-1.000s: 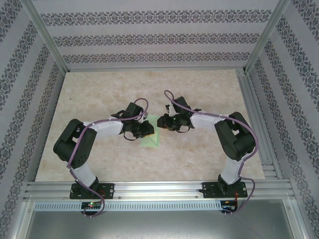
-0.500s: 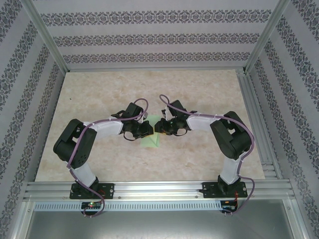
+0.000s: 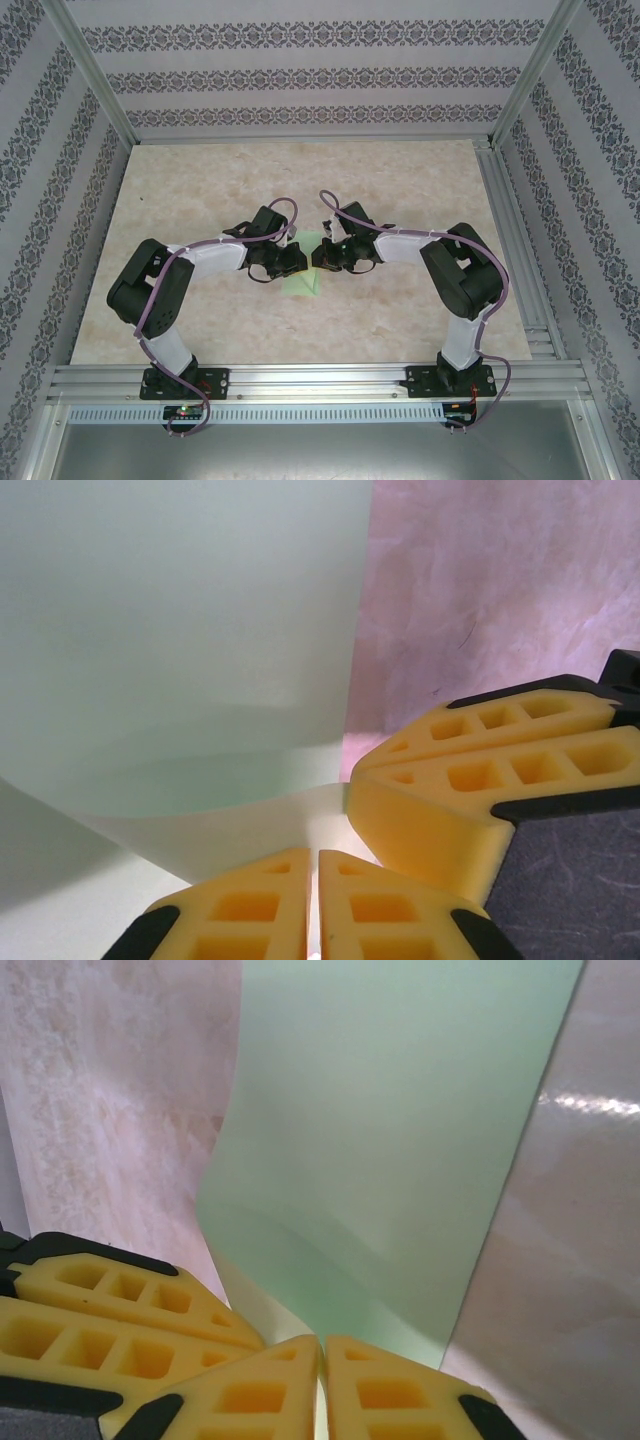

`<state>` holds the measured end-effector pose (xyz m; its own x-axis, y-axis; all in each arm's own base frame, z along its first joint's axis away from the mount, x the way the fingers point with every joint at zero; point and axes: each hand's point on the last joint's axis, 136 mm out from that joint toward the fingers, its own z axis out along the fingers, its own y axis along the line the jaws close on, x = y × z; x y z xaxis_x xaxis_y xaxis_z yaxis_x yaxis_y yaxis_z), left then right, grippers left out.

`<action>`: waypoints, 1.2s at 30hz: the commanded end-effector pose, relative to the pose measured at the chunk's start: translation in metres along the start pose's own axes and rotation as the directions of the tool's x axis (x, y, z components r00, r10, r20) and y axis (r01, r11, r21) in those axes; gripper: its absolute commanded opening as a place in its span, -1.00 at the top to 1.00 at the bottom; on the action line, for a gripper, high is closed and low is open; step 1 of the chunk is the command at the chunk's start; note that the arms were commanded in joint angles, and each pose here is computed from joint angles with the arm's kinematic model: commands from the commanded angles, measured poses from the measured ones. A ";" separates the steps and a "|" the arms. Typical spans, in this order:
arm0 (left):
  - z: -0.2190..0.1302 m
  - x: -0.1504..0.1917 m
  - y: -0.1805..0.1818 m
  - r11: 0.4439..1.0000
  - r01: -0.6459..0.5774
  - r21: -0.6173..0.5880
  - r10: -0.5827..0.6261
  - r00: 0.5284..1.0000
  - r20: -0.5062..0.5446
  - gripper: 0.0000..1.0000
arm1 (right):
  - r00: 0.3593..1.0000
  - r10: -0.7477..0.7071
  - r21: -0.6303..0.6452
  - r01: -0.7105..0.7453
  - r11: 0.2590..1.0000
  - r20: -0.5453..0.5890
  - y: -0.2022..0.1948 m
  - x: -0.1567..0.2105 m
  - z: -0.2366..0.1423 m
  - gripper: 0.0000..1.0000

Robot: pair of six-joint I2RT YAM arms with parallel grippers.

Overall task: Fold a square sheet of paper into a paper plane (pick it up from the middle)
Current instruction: Fold the triangle a second time at the center of the table.

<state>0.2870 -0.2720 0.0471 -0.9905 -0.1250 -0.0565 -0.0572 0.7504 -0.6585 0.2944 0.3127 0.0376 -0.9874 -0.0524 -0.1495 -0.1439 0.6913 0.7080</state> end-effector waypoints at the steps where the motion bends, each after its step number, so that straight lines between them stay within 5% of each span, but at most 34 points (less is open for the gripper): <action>1: -0.001 -0.002 0.000 1.000 -0.019 -0.009 0.019 1.000 0.003 0.75 | 1.000 -0.014 -0.004 0.014 1.000 0.024 -0.001 -0.004 -0.002 0.83; 15: 0.003 -0.002 -0.010 0.999 -0.032 0.044 0.033 0.999 -0.022 0.54 | 0.999 -0.023 0.041 0.021 0.999 0.041 -0.015 -0.016 0.003 0.85; 36: 0.008 -0.001 -0.009 0.999 -0.028 0.044 0.030 0.999 -0.041 0.50 | 0.999 -0.038 0.072 0.036 0.997 0.028 -0.021 -0.022 0.010 0.84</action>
<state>0.2799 -0.2775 0.0353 -0.9955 -0.0946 0.0037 -0.0727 0.7385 -0.6703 0.3111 0.3035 0.0173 -0.9847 -0.0518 -0.1662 -0.1495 0.7404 0.6553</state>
